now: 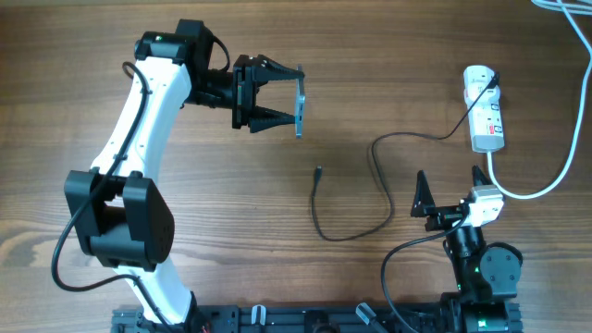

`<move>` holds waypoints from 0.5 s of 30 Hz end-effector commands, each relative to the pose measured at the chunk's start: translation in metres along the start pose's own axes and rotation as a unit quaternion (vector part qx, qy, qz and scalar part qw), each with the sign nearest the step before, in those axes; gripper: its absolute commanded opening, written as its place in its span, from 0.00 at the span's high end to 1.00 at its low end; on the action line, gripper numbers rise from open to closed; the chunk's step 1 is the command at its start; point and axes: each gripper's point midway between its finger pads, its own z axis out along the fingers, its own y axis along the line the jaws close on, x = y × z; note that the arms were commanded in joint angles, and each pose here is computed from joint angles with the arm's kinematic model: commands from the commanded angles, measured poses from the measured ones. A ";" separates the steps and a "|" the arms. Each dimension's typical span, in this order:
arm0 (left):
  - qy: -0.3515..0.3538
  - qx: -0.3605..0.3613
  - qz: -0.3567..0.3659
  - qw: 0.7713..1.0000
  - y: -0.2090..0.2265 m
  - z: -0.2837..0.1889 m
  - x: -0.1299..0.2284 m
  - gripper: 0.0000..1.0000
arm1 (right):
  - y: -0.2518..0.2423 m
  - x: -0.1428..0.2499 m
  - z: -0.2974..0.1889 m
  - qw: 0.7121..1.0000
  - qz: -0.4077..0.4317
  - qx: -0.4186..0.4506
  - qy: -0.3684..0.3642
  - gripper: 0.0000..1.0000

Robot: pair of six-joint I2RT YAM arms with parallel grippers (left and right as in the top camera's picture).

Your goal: Plug charger to phone and switch on socket

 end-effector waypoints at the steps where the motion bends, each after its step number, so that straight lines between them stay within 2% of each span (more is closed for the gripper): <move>1: 0.015 0.024 0.025 0.999 -0.017 -0.002 0.019 0.43 | -0.003 -0.001 0.000 1.000 -0.007 0.009 -0.004 0.00; 15: 0.015 0.024 0.025 0.999 -0.017 -0.002 0.019 0.42 | -0.003 -0.001 0.000 1.000 -0.007 0.009 -0.004 0.00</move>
